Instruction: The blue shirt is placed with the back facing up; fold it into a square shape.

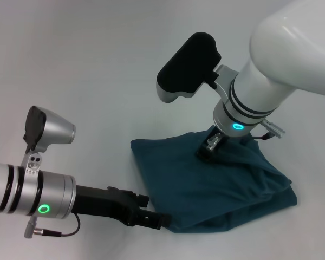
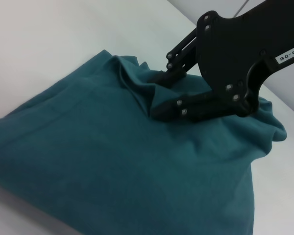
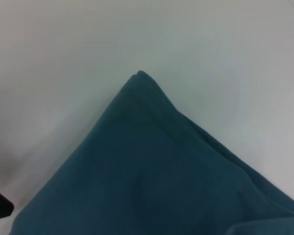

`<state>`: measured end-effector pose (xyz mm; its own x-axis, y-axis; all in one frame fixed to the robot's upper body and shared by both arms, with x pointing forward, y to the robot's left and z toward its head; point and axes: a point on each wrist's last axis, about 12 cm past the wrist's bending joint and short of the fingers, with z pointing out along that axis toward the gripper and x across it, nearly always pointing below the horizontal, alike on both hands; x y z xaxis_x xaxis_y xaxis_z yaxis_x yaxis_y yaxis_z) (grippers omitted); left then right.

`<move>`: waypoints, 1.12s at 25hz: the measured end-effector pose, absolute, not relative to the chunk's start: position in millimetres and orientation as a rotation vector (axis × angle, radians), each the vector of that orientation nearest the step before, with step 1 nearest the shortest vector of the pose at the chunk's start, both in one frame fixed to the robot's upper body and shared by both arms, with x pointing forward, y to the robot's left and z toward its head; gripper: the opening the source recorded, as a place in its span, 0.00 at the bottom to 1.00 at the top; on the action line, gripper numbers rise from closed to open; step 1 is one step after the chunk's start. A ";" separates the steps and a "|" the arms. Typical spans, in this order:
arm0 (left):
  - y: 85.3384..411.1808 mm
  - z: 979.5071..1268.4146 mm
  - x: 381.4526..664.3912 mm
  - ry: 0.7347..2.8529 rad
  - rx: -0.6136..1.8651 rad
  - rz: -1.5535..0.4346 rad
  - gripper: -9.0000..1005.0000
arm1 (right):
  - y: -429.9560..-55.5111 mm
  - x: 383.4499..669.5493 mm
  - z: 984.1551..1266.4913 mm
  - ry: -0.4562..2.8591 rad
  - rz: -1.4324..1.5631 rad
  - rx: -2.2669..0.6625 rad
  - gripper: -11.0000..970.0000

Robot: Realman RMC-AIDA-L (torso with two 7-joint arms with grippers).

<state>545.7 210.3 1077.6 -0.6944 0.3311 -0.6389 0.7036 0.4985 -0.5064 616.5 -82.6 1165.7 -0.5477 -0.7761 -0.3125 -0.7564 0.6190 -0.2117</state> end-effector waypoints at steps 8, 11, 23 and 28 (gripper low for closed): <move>212.0 1076.9 544.9 2.271 0.868 -1.065 0.91 | -103.0 619.8 1173.6 2.476 -0.004 -1.107 0.21; 211.9 1077.7 545.5 2.264 0.880 -1.060 0.91 | -120.4 623.4 1180.4 2.481 0.045 -1.010 0.14; 210.7 1079.6 548.4 2.259 0.924 -1.028 0.90 | -184.1 631.6 1182.2 2.503 0.155 -0.710 0.05; 210.7 1079.5 548.3 2.256 0.931 -1.025 0.90 | -204.7 632.0 1175.4 2.508 0.176 -0.622 0.05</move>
